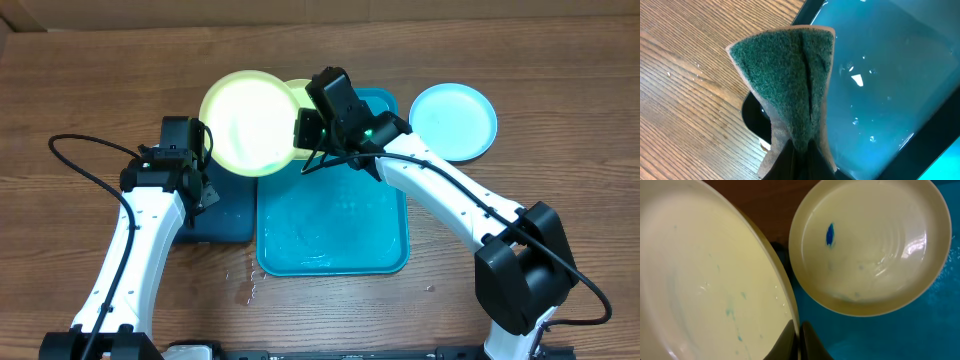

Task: Clean dirty plates on tray and stack at the side
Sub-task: 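Lower the yellow plate back onto the teal tray with the right gripper, then move the left-held sponge from the black tray onto the yellow plate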

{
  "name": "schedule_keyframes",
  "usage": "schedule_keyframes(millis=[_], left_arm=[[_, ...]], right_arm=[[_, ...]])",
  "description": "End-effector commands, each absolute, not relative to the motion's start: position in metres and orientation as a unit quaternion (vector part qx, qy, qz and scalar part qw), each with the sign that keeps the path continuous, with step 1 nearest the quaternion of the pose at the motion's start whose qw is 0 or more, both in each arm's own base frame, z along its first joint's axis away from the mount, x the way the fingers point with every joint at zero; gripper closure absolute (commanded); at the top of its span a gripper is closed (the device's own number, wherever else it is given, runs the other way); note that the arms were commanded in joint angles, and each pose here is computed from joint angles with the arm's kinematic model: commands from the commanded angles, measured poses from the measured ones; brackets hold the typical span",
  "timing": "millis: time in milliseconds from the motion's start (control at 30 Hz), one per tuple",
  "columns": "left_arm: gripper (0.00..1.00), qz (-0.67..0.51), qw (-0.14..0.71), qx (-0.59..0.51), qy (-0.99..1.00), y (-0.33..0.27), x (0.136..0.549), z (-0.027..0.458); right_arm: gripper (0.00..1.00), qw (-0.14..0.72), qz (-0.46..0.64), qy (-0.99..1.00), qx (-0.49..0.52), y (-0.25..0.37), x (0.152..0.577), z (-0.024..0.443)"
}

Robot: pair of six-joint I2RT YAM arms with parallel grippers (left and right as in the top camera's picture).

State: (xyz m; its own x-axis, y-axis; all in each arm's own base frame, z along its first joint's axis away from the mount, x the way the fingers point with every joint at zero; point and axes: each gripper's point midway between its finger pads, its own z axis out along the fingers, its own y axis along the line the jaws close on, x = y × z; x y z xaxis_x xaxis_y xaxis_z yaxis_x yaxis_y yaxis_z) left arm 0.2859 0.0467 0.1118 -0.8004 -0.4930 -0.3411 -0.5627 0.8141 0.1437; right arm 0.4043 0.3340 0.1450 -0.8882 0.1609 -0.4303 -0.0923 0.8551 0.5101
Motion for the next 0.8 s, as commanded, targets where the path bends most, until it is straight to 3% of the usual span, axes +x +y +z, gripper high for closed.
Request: schedule_keyframes(millis=[0,400,600,767], left_arm=[[0.96,0.12,0.142,-0.27,0.945,0.047,0.286,0.109],[0.96,0.092,0.126,-0.234,0.96,0.035,0.296,0.095],[0.96,0.089,0.135,-0.205,0.965,0.033,0.304,0.094],[0.96,0.005,0.144,-0.092,0.985,0.0,0.318,0.093]], right_arm=[[0.96,0.232,0.273,0.934,0.009,0.334,0.396,0.162],[0.96,0.062,0.137,0.988,0.023,0.275,0.32,0.11],[0.96,0.016,0.095,0.995,-0.021,0.256,0.295,0.103],[0.96,0.004,0.084,0.995,-0.048,0.25,0.288,0.1]])
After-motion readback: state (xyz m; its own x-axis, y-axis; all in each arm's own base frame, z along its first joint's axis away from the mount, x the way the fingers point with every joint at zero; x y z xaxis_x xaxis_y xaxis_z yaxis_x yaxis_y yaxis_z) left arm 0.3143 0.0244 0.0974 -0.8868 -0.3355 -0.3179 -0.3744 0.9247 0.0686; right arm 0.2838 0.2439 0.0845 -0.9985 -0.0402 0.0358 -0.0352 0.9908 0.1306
